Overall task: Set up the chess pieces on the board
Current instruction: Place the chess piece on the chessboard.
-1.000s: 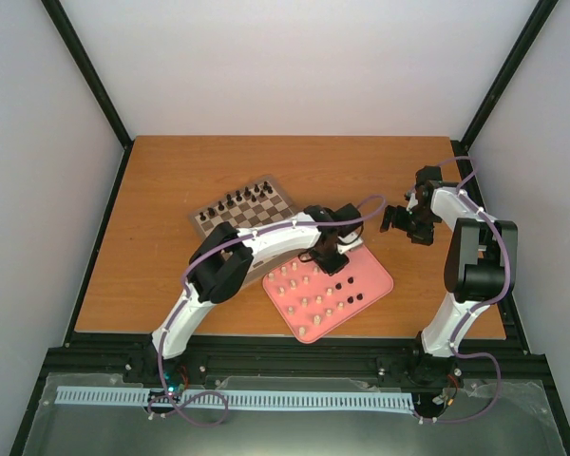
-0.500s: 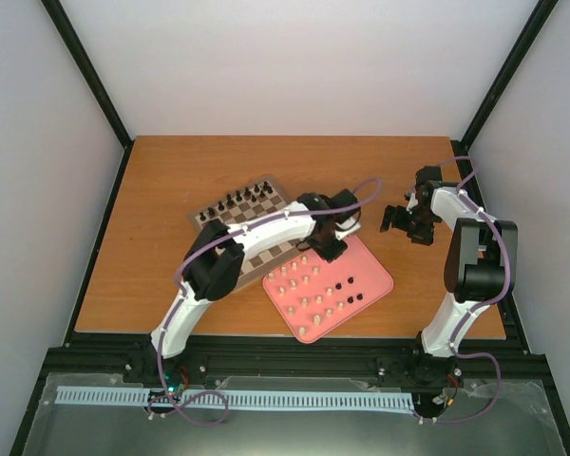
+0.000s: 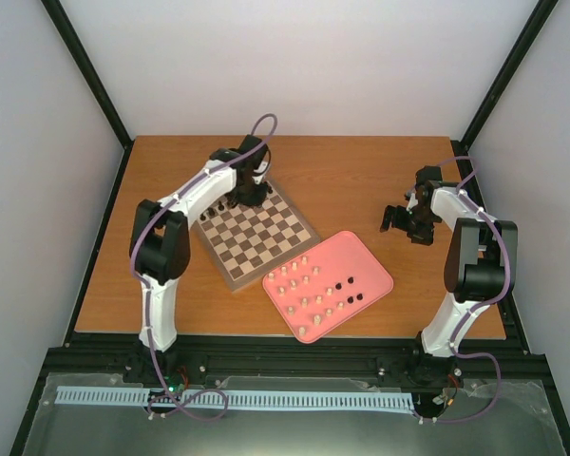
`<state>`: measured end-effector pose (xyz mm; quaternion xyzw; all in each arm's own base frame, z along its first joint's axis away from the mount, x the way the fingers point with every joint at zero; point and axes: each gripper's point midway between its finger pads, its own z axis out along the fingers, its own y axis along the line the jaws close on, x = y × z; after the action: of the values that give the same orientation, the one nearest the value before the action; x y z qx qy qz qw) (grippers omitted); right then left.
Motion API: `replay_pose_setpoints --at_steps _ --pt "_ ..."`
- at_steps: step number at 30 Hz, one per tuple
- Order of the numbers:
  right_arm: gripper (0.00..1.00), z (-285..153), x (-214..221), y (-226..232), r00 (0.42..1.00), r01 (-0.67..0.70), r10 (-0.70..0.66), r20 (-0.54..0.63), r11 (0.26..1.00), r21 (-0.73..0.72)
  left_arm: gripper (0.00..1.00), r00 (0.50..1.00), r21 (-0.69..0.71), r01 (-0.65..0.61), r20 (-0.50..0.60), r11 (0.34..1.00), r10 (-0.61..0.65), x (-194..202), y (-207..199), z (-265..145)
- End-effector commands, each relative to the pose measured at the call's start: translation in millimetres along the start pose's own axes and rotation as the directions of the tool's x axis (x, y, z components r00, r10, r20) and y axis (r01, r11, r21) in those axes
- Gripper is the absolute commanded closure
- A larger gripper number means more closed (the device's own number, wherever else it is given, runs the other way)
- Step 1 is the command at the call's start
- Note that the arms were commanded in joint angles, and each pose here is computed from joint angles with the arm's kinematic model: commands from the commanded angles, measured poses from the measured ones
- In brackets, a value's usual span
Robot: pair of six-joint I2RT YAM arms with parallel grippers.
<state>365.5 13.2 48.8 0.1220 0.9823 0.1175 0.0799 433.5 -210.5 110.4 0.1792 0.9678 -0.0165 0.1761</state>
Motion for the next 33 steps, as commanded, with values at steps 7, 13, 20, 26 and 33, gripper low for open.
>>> replay_pose_setpoints --at_steps 7,13,20,26,33 --pt "0.0 1.3 1.3 2.9 1.0 0.02 -0.02 -0.003 1.0 -0.002 0.95 0.992 -0.09 0.128 -0.01 0.988 -0.129 -0.3 49.4 29.7" --pt "0.0 1.8 1.5 2.2 1.0 0.021 -0.021 -0.006 1.0 0.003 0.95 0.99 -0.11 0.138 -0.016 0.984 -0.14 -1.8 54.3 43.7" --pt "0.0 3.3 1.7 1.2 1.0 0.023 -0.023 -0.011 1.0 0.006 0.92 0.989 -0.128 0.142 -0.016 0.981 -0.145 -4.2 59.4 51.6" --pt "0.0 4.8 1.8 0.9 1.0 0.021 -0.02 -0.015 1.0 0.005 0.91 0.988 -0.137 0.148 -0.013 0.979 -0.151 -4.9 63.6 53.8" --pt "0.0 5.8 1.6 1.6 1.0 0.021 -0.021 -0.018 1.0 0.002 0.91 0.988 -0.143 0.152 -0.012 0.978 -0.156 -5.2 66.7 55.9"
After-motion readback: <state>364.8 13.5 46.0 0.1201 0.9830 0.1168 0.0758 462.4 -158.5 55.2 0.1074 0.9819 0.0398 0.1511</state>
